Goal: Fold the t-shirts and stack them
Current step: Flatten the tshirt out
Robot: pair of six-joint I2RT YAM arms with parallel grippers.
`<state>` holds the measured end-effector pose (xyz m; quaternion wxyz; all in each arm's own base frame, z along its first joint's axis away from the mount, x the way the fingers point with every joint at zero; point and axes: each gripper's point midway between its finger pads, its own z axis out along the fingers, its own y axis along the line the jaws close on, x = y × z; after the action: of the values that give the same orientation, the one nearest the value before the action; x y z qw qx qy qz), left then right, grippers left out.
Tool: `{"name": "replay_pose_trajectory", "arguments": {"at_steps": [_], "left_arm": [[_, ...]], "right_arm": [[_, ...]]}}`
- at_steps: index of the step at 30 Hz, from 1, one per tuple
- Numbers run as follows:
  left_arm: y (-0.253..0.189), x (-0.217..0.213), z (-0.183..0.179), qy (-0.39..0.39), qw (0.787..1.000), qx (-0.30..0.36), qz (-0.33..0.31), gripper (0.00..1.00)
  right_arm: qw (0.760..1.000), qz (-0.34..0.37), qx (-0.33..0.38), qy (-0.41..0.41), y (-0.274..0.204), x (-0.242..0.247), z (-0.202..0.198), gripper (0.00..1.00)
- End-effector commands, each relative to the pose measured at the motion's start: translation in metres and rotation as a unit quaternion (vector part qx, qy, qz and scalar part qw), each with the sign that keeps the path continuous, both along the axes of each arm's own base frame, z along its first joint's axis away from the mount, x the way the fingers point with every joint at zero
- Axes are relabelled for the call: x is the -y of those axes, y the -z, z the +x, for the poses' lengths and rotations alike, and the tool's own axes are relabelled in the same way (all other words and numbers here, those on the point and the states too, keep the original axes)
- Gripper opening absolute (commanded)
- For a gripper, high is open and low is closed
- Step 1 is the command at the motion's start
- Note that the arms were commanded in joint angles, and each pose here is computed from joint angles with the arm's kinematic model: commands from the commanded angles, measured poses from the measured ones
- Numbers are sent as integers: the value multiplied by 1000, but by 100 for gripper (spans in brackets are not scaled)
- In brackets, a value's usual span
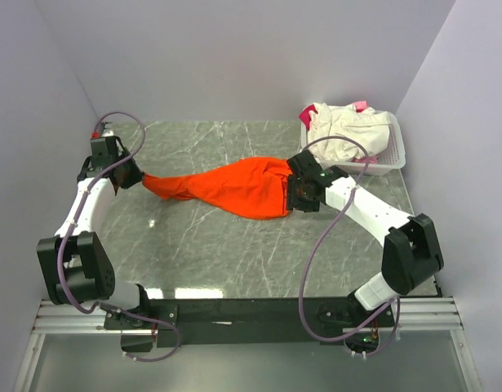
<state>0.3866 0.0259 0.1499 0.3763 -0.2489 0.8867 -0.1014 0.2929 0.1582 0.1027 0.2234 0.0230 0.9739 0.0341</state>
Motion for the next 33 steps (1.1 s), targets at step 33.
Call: {"name": "replay_pose_trajectory", "arguments": {"at_steps": [33], "left_arm": [[-2,-8,-6,14,999,8,36,0]], "right_arm": [[985,148,-47,-73,59,-46,63,24]]}}
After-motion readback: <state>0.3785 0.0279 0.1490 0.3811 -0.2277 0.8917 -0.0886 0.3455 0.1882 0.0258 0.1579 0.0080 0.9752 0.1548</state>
